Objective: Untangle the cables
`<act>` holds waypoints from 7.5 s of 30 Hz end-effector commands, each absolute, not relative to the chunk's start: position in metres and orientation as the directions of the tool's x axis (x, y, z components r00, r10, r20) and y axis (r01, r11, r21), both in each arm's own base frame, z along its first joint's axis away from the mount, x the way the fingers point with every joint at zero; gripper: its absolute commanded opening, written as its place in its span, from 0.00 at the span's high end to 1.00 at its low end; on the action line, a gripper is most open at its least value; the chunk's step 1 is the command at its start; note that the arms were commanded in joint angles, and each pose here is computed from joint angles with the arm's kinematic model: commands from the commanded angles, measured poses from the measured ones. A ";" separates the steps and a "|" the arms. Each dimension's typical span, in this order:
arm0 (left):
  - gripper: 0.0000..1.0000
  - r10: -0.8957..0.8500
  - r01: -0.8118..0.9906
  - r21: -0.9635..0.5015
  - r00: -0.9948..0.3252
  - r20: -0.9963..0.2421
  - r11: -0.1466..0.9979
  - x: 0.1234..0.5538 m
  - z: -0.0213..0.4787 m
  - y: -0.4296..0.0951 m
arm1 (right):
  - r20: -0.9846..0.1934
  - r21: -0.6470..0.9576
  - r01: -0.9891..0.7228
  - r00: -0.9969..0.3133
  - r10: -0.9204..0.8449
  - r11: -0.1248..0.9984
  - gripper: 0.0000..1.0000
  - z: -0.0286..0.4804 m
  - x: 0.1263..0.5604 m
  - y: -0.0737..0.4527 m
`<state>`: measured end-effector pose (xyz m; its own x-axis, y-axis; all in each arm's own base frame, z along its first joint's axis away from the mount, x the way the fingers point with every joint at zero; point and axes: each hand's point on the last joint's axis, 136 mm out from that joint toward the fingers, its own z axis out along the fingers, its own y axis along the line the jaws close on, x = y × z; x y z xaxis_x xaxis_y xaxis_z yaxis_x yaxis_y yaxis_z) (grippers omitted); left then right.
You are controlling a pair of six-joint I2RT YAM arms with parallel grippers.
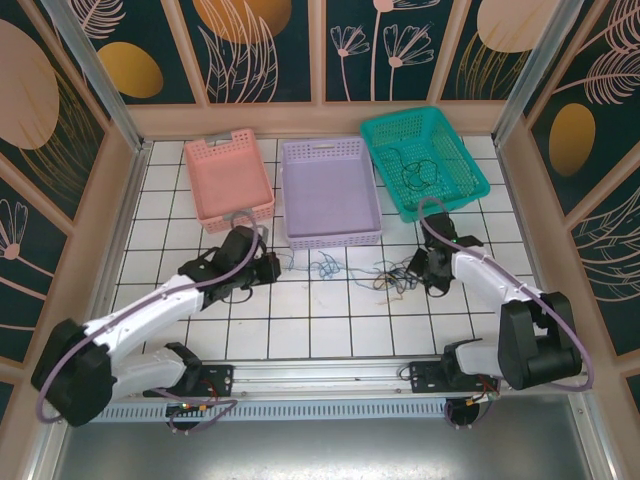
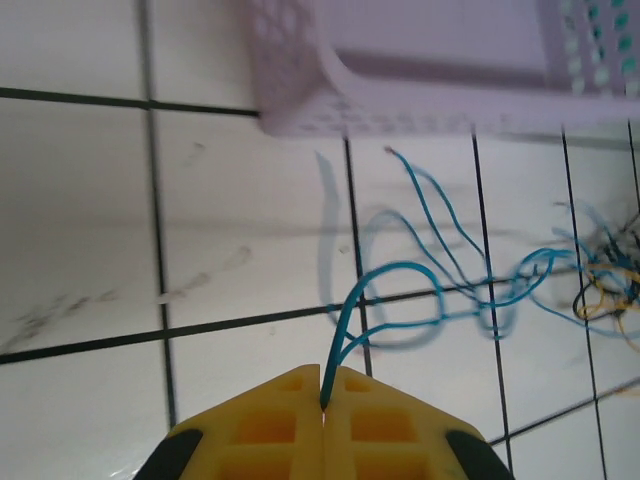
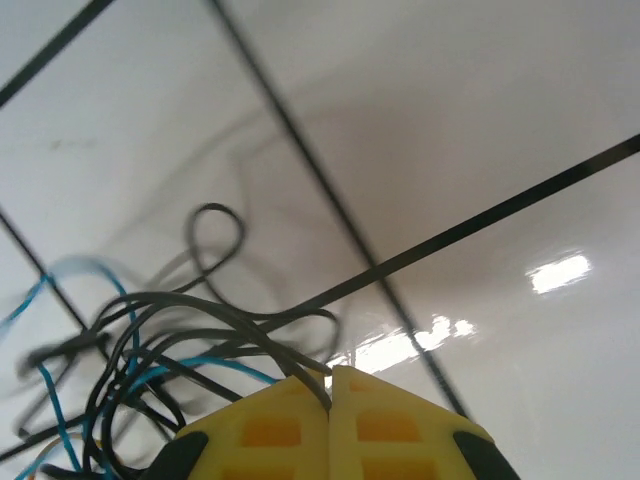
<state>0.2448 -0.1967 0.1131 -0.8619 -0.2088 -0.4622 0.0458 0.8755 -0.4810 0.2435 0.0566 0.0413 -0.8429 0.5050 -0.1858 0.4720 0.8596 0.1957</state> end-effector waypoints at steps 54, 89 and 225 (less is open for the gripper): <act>1.00 -0.410 0.100 -0.565 -0.587 -0.698 0.819 0.307 0.378 -0.198 | -0.420 0.492 0.365 -0.696 0.583 0.790 0.47 0.191 0.302 0.066; 1.00 -0.341 0.443 -0.736 -0.681 -0.648 0.511 0.330 0.417 -0.311 | 0.547 0.781 0.585 -0.469 0.694 -0.220 0.36 0.264 0.343 0.236; 0.44 0.008 0.812 -0.164 -0.204 -0.979 0.560 0.389 0.265 -0.364 | -0.246 0.969 -0.217 -0.778 0.578 0.120 1.00 0.513 0.419 0.274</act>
